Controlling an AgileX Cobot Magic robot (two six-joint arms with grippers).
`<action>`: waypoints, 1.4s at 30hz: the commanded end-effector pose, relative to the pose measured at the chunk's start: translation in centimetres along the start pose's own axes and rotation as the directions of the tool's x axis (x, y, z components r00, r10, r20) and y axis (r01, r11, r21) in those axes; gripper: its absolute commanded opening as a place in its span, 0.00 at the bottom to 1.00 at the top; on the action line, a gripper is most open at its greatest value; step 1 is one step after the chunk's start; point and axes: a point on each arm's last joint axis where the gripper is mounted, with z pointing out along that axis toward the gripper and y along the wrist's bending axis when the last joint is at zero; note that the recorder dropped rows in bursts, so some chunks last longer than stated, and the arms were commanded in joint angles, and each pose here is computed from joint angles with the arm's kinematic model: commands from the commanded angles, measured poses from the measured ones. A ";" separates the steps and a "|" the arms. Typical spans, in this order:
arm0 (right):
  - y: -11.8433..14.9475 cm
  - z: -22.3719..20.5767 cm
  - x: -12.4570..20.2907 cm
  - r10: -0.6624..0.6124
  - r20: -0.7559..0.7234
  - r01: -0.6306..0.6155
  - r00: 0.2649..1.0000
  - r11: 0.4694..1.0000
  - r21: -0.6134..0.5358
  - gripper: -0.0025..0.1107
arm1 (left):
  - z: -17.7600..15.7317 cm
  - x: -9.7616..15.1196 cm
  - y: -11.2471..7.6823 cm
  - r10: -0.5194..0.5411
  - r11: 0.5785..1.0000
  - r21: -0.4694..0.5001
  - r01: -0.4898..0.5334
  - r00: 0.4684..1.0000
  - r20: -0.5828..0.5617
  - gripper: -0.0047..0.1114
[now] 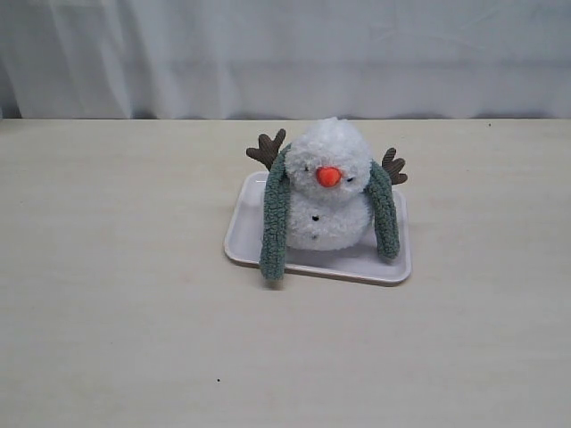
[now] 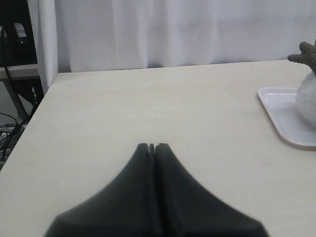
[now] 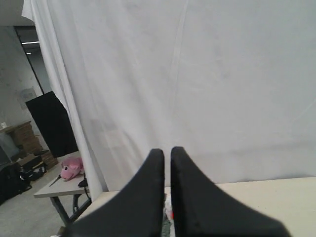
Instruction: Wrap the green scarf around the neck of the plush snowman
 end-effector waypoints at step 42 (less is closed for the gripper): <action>5.4 0.0 1.4 0.094 0.150 -0.118 0.984 0.979 0.164 0.06 | 0.0 0.0 0.0 -0.003 1.000 -0.001 0.003 1.000 0.014 0.04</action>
